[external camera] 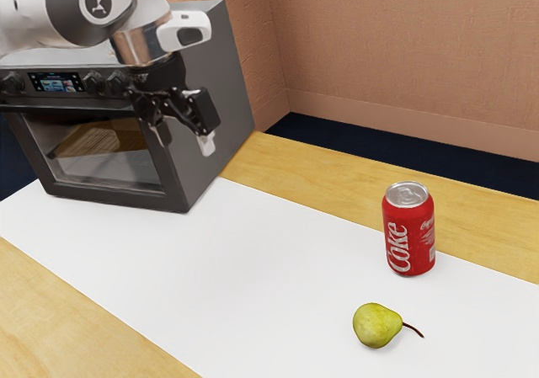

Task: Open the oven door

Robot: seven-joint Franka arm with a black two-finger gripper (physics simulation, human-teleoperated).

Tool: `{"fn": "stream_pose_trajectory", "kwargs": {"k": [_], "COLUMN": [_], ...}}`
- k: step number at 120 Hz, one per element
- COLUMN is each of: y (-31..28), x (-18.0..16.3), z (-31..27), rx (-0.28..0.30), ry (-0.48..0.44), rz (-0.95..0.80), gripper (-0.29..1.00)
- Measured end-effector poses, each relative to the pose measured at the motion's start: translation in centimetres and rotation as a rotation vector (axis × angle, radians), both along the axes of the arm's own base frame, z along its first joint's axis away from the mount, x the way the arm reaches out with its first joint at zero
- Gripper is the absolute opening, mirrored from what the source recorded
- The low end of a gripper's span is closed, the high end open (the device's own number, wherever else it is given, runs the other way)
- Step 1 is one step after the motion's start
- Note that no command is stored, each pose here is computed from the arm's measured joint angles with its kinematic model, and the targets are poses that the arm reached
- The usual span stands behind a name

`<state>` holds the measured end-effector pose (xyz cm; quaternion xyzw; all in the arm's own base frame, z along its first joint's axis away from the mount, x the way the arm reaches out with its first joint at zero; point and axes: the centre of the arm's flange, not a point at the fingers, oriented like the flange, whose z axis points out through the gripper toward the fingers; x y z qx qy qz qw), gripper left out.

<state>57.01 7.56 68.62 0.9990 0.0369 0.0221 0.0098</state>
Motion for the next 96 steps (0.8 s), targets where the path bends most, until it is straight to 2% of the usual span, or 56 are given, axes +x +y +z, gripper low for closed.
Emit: {"fn": "stream_pose_trajectory", "kwargs": {"k": [23,27,32,34,38,48,55,67,78,96], "y": [-0.4,-0.8,-1.6,-1.7,-0.1,9.3,15.1,22.4,26.0,28.6], "x": [-0.4,-3.0,-9.5,-11.4,-13.0,-15.4,-16.1,-16.6,-15.3,-14.3], "z": [0.3,6.3,15.2,16.8,17.6,16.0,13.3,10.4,8.1,5.3], "rx": [-0.007,0.006,0.036,0.046,0.079,0.168,0.187,0.186,0.219,0.330], "ry": [0.013,-0.101,-0.280,-0.304,-0.297,-0.223,-0.182,-0.196,-0.187,-0.134], "rz": [-0.040,-0.062,-0.134,-0.168,-0.192,-0.145,-0.160,-0.214,-0.291,-0.469], "gripper": [0.70,0.70,0.70,0.70,0.70,0.70,0.70,0.70,0.70,0.70]}}
